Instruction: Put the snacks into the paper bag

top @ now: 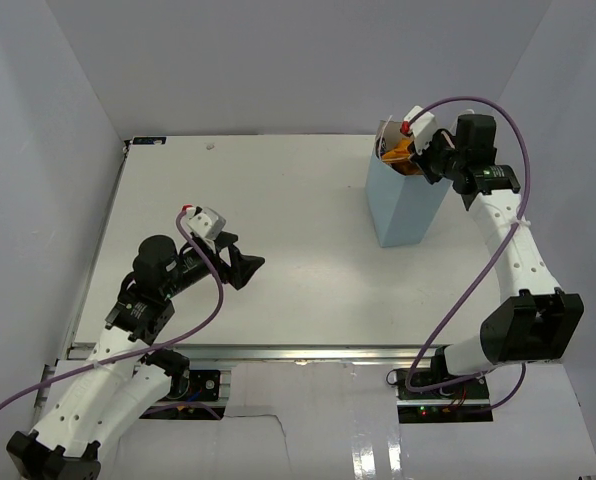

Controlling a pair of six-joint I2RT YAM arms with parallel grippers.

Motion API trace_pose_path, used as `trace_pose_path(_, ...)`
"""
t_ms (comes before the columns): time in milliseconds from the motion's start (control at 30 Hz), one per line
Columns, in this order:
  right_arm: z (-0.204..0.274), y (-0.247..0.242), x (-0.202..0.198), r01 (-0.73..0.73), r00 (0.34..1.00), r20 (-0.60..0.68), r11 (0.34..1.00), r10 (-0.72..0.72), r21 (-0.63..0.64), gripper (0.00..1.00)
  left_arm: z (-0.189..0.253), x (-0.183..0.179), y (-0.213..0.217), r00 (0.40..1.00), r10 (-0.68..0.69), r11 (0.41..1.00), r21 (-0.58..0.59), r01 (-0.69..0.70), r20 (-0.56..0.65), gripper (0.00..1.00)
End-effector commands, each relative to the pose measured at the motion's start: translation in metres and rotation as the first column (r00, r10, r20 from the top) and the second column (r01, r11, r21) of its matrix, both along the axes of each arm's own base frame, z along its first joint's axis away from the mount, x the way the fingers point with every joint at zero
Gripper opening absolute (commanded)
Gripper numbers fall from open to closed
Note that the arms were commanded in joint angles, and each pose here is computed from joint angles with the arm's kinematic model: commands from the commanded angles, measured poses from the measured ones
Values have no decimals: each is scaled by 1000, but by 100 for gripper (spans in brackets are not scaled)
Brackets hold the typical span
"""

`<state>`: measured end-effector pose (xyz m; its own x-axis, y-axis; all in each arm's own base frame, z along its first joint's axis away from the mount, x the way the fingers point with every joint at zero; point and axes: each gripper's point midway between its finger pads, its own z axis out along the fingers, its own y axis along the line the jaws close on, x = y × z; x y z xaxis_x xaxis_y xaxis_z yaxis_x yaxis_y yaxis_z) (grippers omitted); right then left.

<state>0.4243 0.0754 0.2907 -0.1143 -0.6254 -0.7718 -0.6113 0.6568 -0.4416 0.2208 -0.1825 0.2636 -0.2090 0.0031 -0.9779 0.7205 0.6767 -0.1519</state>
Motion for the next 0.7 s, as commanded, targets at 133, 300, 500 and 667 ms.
trace_pose_path(133,-25,22,4,-92,988,-121,994,99,61,8,4,-2,-3,1000,-22,1000,-2,22,17,98)
trace_pose_path(300,-19,26,10,-77,985,-150,993,90,94,15,4,0,-1,1000,-10,1000,0,10,16,98)
trace_pose_path(500,53,26,4,-20,999,-45,984,29,178,56,2,1,0,1000,0,1000,6,0,15,98)
trace_pose_path(667,104,20,-29,6,998,57,972,-20,233,88,3,3,2,1000,15,1000,5,-15,19,98)
